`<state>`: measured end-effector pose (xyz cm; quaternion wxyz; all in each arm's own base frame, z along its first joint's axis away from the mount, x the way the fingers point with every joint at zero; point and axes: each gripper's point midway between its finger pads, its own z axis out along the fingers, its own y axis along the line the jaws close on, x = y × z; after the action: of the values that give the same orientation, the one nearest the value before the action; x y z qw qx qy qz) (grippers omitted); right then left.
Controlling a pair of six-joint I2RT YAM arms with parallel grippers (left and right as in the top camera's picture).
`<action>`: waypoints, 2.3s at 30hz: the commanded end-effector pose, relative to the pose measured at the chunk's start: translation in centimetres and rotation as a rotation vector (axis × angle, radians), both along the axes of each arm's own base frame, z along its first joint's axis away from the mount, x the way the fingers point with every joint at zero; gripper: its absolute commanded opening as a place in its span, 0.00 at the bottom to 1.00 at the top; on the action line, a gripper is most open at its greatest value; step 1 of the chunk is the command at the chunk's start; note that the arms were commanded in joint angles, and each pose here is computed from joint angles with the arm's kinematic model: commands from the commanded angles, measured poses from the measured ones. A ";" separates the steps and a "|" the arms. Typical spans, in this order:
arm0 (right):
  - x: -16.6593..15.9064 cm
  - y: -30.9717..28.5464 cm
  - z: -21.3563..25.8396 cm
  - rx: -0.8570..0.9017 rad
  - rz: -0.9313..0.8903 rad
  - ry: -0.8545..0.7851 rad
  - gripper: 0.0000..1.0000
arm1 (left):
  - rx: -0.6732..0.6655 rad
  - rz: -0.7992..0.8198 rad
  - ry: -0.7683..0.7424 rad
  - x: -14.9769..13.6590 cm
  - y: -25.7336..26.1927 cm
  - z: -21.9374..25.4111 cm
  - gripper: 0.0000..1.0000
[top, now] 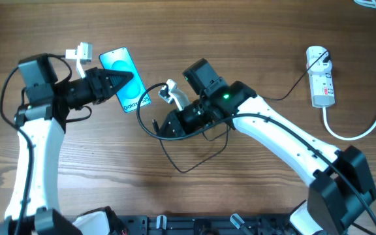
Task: Plug charger to phone and switch on socket
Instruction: 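Grasp the USB-C plug with the right gripper, then insert the USB-C plug into the phone's bottom port with the right gripper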
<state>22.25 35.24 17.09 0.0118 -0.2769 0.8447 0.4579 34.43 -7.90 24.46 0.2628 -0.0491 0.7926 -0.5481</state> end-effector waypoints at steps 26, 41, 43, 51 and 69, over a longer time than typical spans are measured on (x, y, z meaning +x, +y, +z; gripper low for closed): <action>0.2 -1.1 3.4 -0.169 -0.121 -0.384 0.04 | 0.054 -0.164 -0.050 -1.7 -6.5 0.4 0.04; 0.9 -1.5 3.2 -0.201 -0.185 -0.375 0.04 | 0.054 -0.164 -0.054 -1.6 -6.5 0.5 0.04; 0.9 -1.5 3.2 -0.200 -0.185 -0.375 0.04 | 0.054 -0.164 -0.054 -1.6 -6.5 0.5 0.04; 1.4 -1.0 3.8 -0.172 -0.213 -0.374 0.04 | 0.066 -0.171 -0.076 -1.7 -6.5 0.5 0.04; 2.2 -0.4 4.6 -0.137 -0.250 -0.393 0.04 | 0.087 -0.185 -0.118 -1.7 -6.5 0.4 0.04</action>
<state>22.97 34.50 20.28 0.1738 -0.2612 0.8903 0.3300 33.33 -13.95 24.19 0.2581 0.0486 0.8075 -0.5282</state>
